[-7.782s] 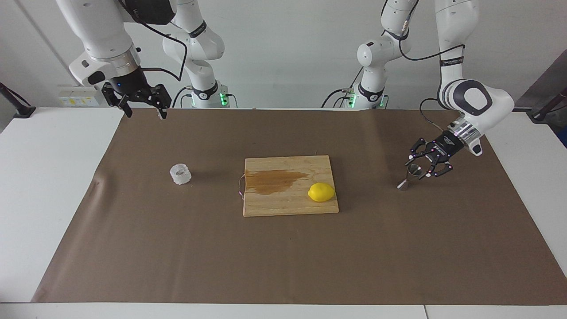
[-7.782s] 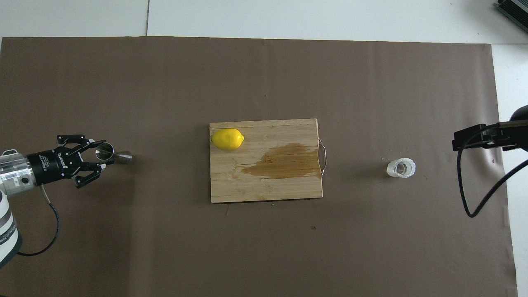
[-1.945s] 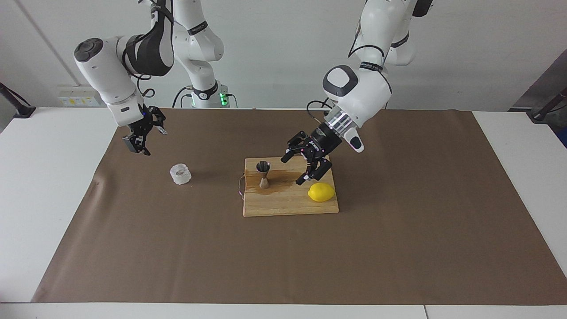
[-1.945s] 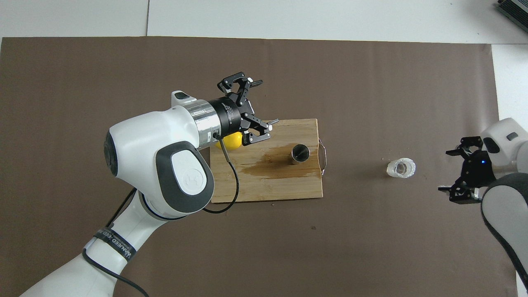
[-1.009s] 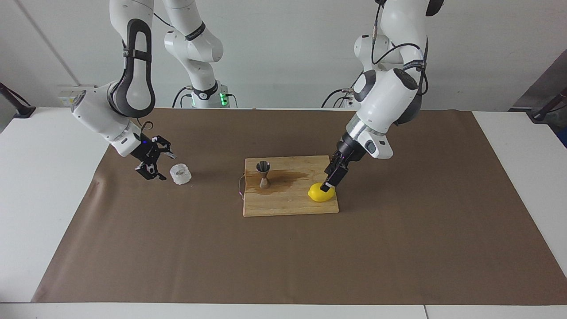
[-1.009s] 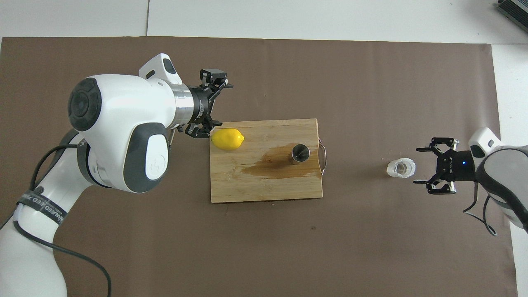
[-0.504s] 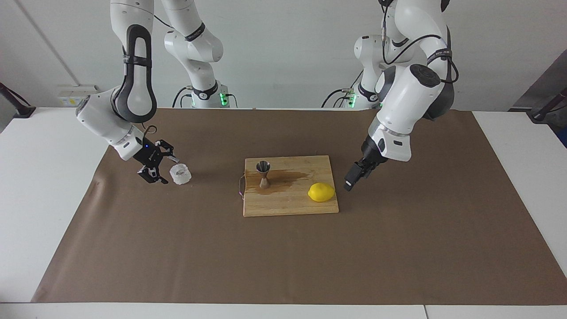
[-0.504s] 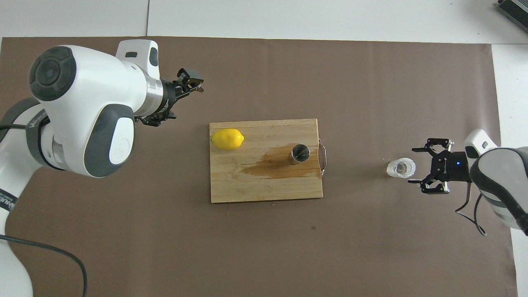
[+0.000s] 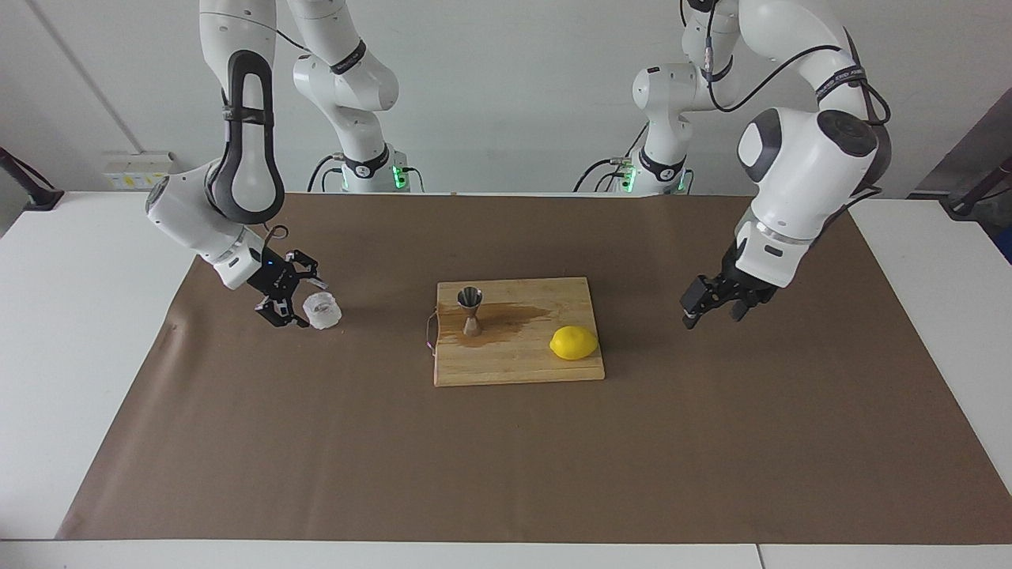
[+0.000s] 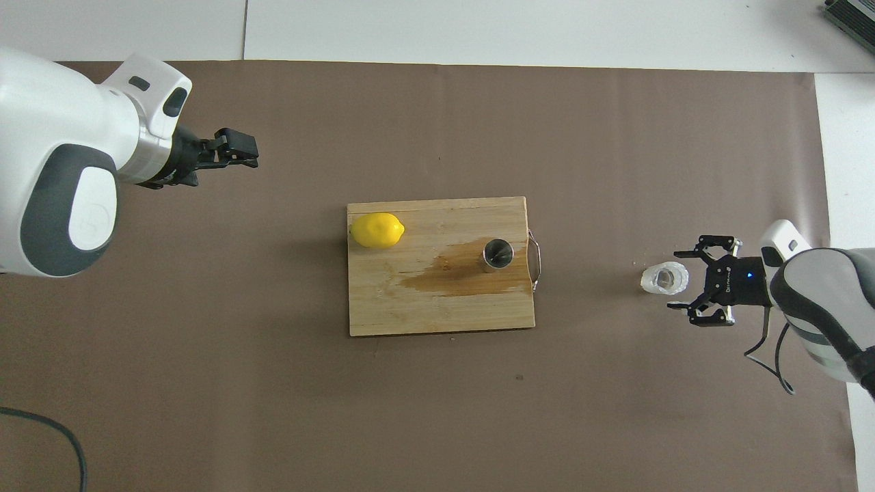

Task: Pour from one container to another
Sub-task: 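Retract the left gripper to rest while the right gripper reaches the clear cup, then close the right gripper around the small clear cup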

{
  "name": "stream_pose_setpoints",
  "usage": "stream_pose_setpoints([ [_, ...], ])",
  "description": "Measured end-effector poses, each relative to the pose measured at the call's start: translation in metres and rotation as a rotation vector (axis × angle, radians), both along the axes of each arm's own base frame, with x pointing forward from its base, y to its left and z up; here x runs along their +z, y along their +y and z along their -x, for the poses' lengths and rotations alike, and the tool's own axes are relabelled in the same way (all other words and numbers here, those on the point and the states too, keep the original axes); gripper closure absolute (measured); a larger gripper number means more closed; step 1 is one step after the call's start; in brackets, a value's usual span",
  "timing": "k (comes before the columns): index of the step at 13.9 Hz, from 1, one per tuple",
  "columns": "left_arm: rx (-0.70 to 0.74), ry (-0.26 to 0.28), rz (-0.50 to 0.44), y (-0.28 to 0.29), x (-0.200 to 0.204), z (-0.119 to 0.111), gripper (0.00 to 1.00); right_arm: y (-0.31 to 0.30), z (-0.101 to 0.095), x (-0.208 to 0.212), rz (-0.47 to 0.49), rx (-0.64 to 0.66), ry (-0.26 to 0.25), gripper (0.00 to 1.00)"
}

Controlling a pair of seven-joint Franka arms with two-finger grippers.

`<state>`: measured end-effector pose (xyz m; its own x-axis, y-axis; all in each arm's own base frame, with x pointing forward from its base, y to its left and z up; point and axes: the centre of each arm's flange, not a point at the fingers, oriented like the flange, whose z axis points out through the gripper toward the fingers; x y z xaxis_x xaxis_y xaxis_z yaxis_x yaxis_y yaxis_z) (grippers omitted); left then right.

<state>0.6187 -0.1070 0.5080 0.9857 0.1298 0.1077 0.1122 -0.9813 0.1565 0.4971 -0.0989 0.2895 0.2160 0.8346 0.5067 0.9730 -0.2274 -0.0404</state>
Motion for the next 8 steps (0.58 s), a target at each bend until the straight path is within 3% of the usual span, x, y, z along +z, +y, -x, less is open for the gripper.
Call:
stream_pose_setpoints([
  [3,-0.141,0.027,-0.136,0.030,0.003,0.006,0.00,0.002,0.000,-0.007,-0.013,0.003,-0.013,0.00],
  [8,-0.231,0.071,-0.195,0.023,0.045,0.040,0.00,0.016,-0.001,-0.013,-0.003,0.015,-0.022,0.00],
])
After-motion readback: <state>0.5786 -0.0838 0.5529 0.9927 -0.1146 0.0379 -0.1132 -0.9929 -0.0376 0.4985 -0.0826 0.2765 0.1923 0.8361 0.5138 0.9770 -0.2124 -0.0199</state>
